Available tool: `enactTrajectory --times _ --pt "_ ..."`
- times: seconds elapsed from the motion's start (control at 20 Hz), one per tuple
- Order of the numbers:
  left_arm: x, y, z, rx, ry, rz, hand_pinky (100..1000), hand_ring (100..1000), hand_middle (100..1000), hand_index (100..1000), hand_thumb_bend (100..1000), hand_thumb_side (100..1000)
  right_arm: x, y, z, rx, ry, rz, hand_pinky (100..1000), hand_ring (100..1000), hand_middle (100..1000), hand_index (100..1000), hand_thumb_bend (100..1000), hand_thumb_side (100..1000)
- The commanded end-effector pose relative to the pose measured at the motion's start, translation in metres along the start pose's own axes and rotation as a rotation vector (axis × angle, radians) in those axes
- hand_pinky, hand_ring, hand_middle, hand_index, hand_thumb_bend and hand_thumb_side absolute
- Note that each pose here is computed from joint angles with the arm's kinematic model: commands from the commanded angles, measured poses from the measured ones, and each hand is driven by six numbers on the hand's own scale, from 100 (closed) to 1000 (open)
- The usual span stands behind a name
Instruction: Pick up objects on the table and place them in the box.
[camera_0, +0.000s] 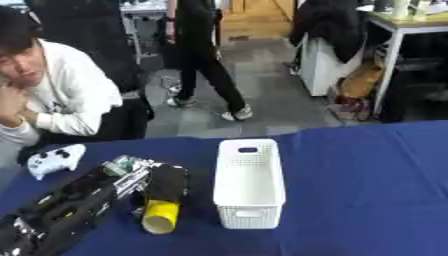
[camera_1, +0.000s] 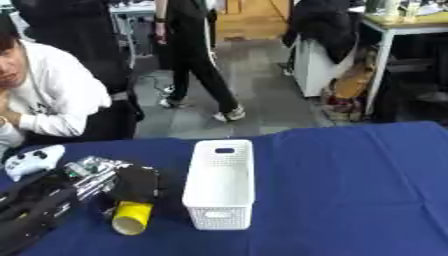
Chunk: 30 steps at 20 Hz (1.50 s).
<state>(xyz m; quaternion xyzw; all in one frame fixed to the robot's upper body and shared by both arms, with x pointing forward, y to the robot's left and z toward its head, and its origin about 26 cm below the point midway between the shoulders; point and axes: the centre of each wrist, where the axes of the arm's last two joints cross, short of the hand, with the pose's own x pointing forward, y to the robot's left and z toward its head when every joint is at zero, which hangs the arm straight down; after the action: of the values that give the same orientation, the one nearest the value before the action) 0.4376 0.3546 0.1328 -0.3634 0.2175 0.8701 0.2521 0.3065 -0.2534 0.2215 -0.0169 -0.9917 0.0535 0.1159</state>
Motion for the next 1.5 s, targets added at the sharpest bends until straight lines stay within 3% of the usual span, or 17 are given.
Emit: enactTrajectory --times 0.05,0.1,0.25,0.45,0.6,0.8,1.05,1.5 --pt "-0.006 -0.003 0.01 0.269 -0.167 0.189 875 763 725 760 793 757 0.004 0.0 -0.007 0.002 -0.03 -0.007 100 217 215 359 140 803" --pt "-0.005 -0.003 0.009 0.274 -0.165 0.193 801 678 637 694 736 750 0.004 0.0 -0.007 0.002 -0.03 -0.007 100 217 215 359 140 803" --pt "-0.001 -0.004 0.008 0.297 -0.155 0.218 667 544 502 560 597 755 0.004 0.0 -0.008 0.001 -0.031 -0.008 100 217 215 359 140 803" --pt "0.006 -0.008 0.008 0.309 -0.145 0.255 492 395 363 408 244 788 0.004 0.0 -0.008 0.0 -0.031 -0.009 100 217 215 359 140 803" --pt "0.008 -0.011 0.009 0.314 -0.129 0.277 426 319 280 357 239 798 0.004 0.0 -0.007 0.001 -0.03 -0.009 100 217 215 359 139 804" --pt "0.003 -0.015 0.015 0.317 -0.097 0.291 353 187 100 294 208 792 0.004 0.0 -0.006 0.001 -0.027 -0.006 100 217 215 359 140 805" --pt "-0.005 -0.018 0.024 0.317 -0.064 0.292 329 135 100 272 211 781 0.004 -0.001 -0.006 0.003 -0.026 -0.002 100 218 215 359 139 803" --pt "-0.025 -0.012 0.039 0.34 -0.018 0.247 339 141 100 270 261 759 0.004 -0.002 -0.006 0.006 -0.025 0.001 100 218 215 359 140 802"
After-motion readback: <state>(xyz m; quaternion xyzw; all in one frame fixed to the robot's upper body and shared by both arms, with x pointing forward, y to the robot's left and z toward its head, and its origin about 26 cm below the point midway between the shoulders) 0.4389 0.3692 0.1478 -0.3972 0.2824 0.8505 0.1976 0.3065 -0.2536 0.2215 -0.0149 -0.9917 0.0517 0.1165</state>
